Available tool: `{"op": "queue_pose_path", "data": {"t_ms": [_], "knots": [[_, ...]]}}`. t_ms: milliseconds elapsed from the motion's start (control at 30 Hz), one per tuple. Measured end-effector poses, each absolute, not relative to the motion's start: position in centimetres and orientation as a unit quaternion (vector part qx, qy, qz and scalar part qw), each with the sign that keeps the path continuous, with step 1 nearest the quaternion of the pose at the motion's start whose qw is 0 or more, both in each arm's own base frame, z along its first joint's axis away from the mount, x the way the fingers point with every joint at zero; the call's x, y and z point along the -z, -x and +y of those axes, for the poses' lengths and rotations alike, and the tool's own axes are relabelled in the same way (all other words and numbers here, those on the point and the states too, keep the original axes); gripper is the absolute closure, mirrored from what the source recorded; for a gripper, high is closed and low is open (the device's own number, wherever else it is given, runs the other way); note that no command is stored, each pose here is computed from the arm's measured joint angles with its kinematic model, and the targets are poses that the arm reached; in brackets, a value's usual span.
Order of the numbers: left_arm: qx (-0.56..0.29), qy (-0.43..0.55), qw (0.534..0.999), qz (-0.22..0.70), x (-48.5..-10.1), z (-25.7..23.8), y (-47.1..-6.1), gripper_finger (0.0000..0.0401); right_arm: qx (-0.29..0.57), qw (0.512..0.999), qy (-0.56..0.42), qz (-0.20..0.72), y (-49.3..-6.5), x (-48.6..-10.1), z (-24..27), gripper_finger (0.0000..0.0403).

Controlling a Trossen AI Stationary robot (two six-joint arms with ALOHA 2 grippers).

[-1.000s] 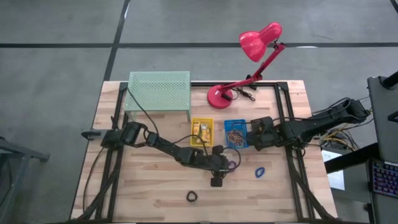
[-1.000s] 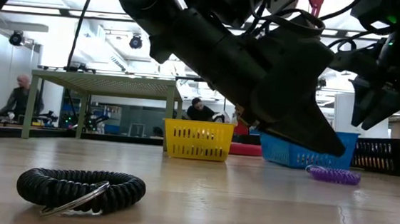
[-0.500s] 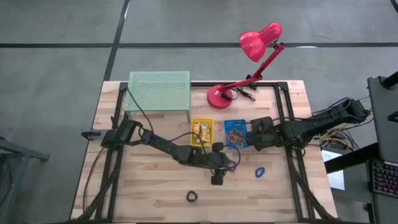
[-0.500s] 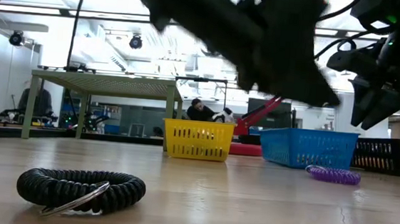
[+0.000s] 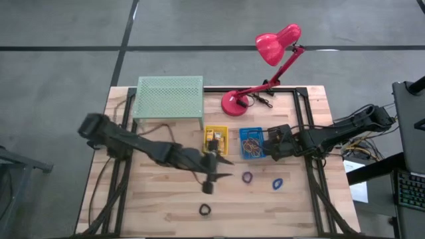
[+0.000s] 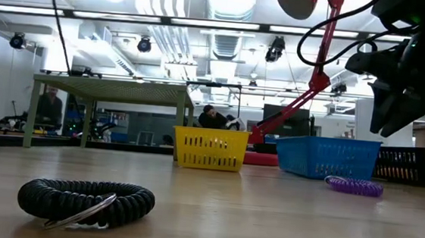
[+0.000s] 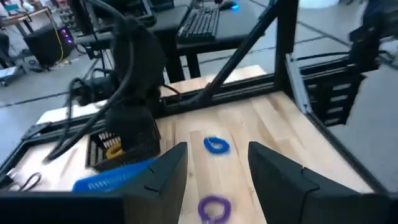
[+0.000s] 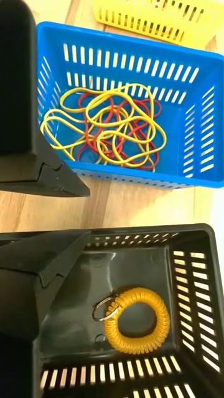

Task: Pick & Place Office Desk Supplies
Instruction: Put the violet spring keychain into the black basket

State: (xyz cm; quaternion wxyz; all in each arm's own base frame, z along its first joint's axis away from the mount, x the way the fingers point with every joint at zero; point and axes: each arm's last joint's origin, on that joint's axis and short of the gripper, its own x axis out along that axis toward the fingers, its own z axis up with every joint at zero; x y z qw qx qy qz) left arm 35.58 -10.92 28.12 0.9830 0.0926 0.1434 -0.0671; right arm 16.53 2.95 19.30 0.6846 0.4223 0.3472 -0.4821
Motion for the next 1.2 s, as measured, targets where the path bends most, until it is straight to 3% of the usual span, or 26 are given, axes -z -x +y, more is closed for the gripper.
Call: {"op": "queue_pose_path", "data": {"t_ms": [333, 600, 933, 1200], "knots": [[0.044, -0.082, 0.996, 0.012, -30.3, -6.8, -23.0, 0.0228, 0.478, 0.686, -0.427, 0.343, -16.7, -19.3, 3.0, 0.0313], [0.046, -0.085, 0.995, -0.034, -27.2, -4.5, -15.8, 0.0228, 0.477, 0.687, -0.429, 0.341, -16.7, -19.3, 3.0, 0.0321], [0.066, -0.131, 0.978, -0.146, -23.0, -3.2, -11.1, 0.0228, 0.475, 0.688, -0.431, 0.339, -16.8, -19.4, 3.0, 0.0313], [0.057, -0.131, 0.976, -0.167, -21.5, -2.9, -10.2, 0.0228, 0.471, 0.689, -0.436, 0.335, -16.9, -19.4, 3.0, 0.0318]]}}
